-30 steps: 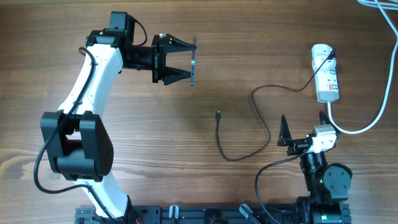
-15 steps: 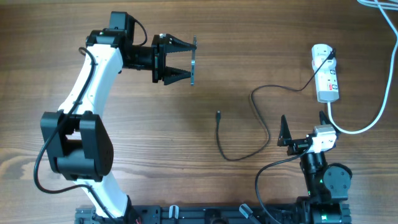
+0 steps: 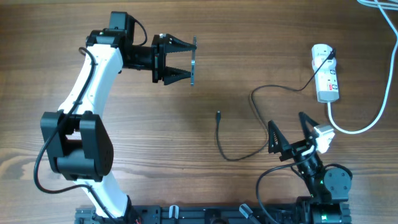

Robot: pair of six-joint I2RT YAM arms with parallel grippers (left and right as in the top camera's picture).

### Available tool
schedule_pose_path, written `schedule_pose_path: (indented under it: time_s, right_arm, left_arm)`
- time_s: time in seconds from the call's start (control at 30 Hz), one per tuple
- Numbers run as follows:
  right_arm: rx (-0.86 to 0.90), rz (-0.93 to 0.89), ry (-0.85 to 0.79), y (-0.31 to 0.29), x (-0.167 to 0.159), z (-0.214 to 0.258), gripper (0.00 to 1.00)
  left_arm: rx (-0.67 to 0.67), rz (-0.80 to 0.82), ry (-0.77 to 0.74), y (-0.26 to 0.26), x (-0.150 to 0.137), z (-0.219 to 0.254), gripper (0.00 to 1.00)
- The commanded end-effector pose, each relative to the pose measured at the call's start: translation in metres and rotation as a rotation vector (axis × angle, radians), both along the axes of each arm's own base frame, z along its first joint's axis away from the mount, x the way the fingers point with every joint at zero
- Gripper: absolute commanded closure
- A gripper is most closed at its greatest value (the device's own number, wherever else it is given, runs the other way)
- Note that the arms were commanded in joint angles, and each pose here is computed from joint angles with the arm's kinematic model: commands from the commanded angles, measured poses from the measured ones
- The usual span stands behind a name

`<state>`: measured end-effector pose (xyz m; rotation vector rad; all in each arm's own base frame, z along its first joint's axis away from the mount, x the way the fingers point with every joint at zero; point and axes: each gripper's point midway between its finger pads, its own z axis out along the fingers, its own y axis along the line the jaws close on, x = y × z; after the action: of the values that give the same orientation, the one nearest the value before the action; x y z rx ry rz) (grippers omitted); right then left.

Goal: Plug charger to phone and switch on socket

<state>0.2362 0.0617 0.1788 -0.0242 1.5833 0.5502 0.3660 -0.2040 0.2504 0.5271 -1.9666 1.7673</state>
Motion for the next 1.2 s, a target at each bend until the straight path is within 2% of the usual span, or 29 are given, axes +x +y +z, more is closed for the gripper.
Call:
schedule_pose_path:
  time_s: [0.0,0.1,0.13,0.2,0.23,0.3,0.37,0.47,0.63,0.73,0.9,0.93,0.97,1.0,1.07,1.17]
  right_arm:
    - [0.555,0.083,0.224,0.012,-0.005,0.002,0.0]
    - [0.888,0.069,0.332,0.007,-0.004,0.007,0.0]
    - [0.891,0.106,0.32,0.011,-0.006,0.014,0.0]
    - [0.834,0.21,0.195,0.019,-0.014,0.046,0.0]
    - [0.772,0.281,0.058,0.023,-0.025,0.075,0.0]
    - [0.713,0.336,-0.076,0.025,-0.039,0.105,0.0]
    - [0.658,0.344,-0.135,0.026,-0.048,0.129,0.0]
    - [0.533,0.314,-0.138,0.029,-0.052,0.15,0.0]
    - [0.253,0.211,0.007,0.03,-0.046,0.175,0.0]
    - [0.125,0.136,0.234,0.023,-0.031,0.174,0.0]
    - [0.137,0.154,0.476,0.028,-0.012,0.166,0.0]
    - [0.199,0.176,0.554,0.033,-0.009,0.159,0.0]
    - [0.227,0.249,0.598,0.044,-0.009,0.155,0.07]
    - [0.215,0.323,0.596,0.053,-0.01,0.156,0.14]
    - [0.163,0.544,0.541,0.078,-0.016,0.165,0.16]
    - [0.183,0.547,0.634,0.086,-0.009,0.151,0.16]
  left_arm:
    - [-0.057,-0.012,-0.055,0.0,-0.005,0.029,0.38]
    - [-0.056,-0.012,-0.055,0.0,-0.005,0.029,0.38]
    - [-0.056,-0.012,-0.055,0.0,-0.005,0.029,0.38]
    - [-0.056,-0.012,-0.056,0.0,-0.005,0.029,0.38]
    - [-0.057,-0.013,-0.059,-0.001,-0.005,0.029,0.38]
    - [-0.057,-0.018,-0.059,-0.002,-0.006,0.029,0.38]
    - [-0.057,-0.026,-0.058,-0.005,-0.008,0.029,0.38]
    - [-0.057,-0.04,-0.058,-0.01,-0.011,0.029,0.38]
    - [-0.036,-0.053,-0.059,-0.016,-0.013,0.025,0.38]
    - [-0.006,-0.045,-0.058,-0.016,-0.012,0.02,0.38]
    - [0.061,-0.025,-0.021,-0.015,-0.009,0.009,0.37]
    - [0.072,-0.022,-0.02,-0.015,-0.009,0.007,0.37]
    - [0.079,-0.02,-0.02,-0.015,-0.008,0.006,0.37]
    - [0.078,-0.02,-0.02,-0.015,-0.008,0.006,0.37]
    - [0.078,-0.02,-0.02,-0.015,-0.008,0.006,0.37]
    - [0.078,-0.02,-0.02,-0.015,-0.008,0.006,0.37]
